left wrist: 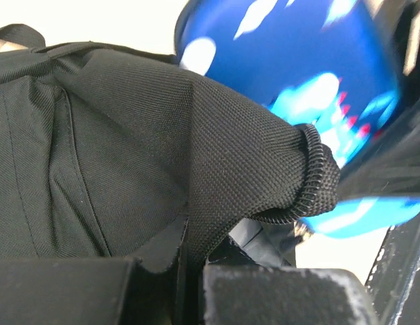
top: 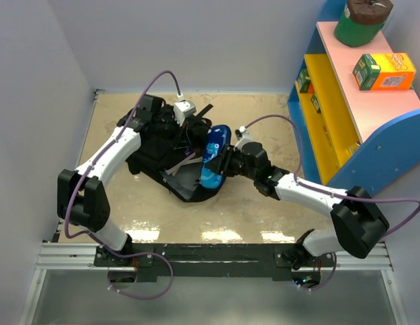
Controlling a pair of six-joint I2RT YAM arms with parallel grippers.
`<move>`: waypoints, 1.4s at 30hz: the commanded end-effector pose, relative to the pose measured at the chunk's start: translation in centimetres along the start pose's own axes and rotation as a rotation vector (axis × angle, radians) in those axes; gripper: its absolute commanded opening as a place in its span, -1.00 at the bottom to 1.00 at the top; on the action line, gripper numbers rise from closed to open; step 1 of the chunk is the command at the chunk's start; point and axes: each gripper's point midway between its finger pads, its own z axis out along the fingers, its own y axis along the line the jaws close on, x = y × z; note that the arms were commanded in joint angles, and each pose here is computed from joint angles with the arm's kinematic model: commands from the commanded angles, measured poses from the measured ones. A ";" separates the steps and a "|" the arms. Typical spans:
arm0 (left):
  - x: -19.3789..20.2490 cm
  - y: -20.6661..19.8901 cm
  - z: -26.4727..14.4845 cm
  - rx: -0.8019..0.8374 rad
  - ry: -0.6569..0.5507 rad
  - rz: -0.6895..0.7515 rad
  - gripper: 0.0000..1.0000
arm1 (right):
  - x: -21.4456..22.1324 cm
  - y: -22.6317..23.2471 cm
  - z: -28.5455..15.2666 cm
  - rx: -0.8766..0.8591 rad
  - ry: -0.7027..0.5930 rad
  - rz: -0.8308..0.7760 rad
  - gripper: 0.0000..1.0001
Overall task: Pack the student bag
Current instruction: Pick up the stationery from the center of the board, then place the stationery in the student bag.
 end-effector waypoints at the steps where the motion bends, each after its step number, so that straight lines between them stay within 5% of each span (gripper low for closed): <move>1: -4.3 -2.9 -1.0 0.097 -0.109 0.032 -0.92 | 1.7 0.6 1.6 0.011 0.061 -0.007 -0.36; 13: -6.4 -3.5 -2.4 0.065 -0.184 0.045 -0.91 | 9.1 -0.5 4.1 0.135 0.187 0.013 -0.44; 24: -3.1 -7.3 -2.9 0.300 -0.083 0.123 -0.91 | -1.0 1.0 10.6 0.340 -0.094 -0.122 -0.42; 28: -1.8 -7.9 -3.2 0.343 -0.022 0.148 -0.92 | -2.5 3.7 12.7 0.257 -0.116 -0.159 -0.15; 33: -1.2 -7.5 -3.1 0.327 -0.002 0.156 -0.92 | -1.5 0.1 12.8 0.385 -0.126 -0.159 0.62; 42: -1.3 -6.4 -2.3 0.268 -0.021 0.138 -0.92 | 1.6 -6.3 6.5 0.664 -0.043 -0.154 0.62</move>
